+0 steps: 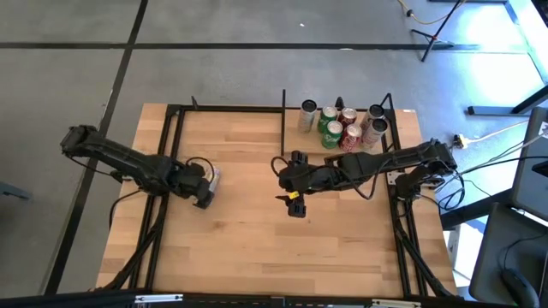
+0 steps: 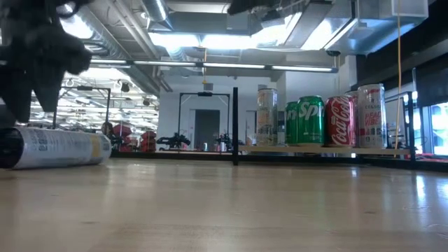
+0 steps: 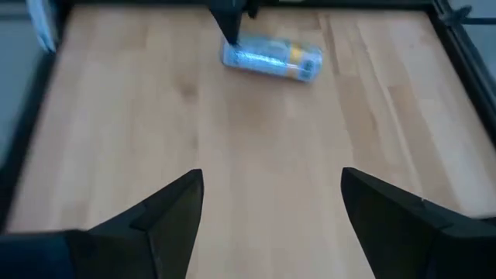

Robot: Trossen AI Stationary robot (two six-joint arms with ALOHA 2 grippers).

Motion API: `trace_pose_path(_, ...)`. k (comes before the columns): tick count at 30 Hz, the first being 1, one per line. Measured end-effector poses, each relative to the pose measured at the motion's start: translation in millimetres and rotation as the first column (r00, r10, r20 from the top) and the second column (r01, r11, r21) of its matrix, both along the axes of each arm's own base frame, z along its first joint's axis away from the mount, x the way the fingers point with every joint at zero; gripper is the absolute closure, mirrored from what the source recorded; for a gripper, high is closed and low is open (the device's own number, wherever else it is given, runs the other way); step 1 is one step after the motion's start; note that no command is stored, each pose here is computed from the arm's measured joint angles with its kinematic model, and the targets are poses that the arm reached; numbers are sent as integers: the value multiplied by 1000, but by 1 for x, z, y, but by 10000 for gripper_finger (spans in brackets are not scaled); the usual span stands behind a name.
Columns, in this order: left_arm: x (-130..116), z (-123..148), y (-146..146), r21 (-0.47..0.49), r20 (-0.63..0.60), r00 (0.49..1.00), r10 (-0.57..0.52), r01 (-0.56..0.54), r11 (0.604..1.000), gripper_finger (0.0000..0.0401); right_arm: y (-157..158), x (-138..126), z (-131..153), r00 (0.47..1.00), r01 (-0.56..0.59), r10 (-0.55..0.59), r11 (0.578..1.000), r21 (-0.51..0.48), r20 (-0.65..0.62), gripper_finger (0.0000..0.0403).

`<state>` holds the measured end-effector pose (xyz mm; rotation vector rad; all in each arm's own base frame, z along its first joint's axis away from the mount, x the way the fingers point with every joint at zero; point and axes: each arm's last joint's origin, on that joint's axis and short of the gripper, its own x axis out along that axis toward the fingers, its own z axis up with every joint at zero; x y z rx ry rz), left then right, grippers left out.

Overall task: Place canned beverage on shelf
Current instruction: Put the top white yellow soda can on the shelf aligned with the other white yellow soda can

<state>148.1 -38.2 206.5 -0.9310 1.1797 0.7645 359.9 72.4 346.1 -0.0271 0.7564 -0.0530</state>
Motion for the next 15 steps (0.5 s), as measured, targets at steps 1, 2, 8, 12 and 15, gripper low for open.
trace_pose_path(1, 1, -5, 0, -2, -4, 1000, 18, -18, 1000, 52, -1, -1, -1, 1000, -9, 9, 1000, -25, -16, 111)
trace_pose_path(2, 2, -9, 1, -6, -7, 999, 34, -34, 999, 52, -1, -2, -2, 999, -20, 18, 999, -47, -31, 111)
trace_pose_path(8, 9, -25, 0, -33, 18, 996, 82, -81, 996, 52, -11, -8, -9, 985, -98, 84, 992, -82, -150, 111)
trace_pose_path(12, 15, -33, -2, -30, 4, 995, 98, -98, 995, 52, -18, -8, -21, 976, -109, 90, 990, -88, -197, 111)
trace_pose_path(15, 22, -39, -3, -12, 6, 997, 81, -81, 997, 55, -21, -9, -30, 968, -127, 109, 990, -66, -225, 111)
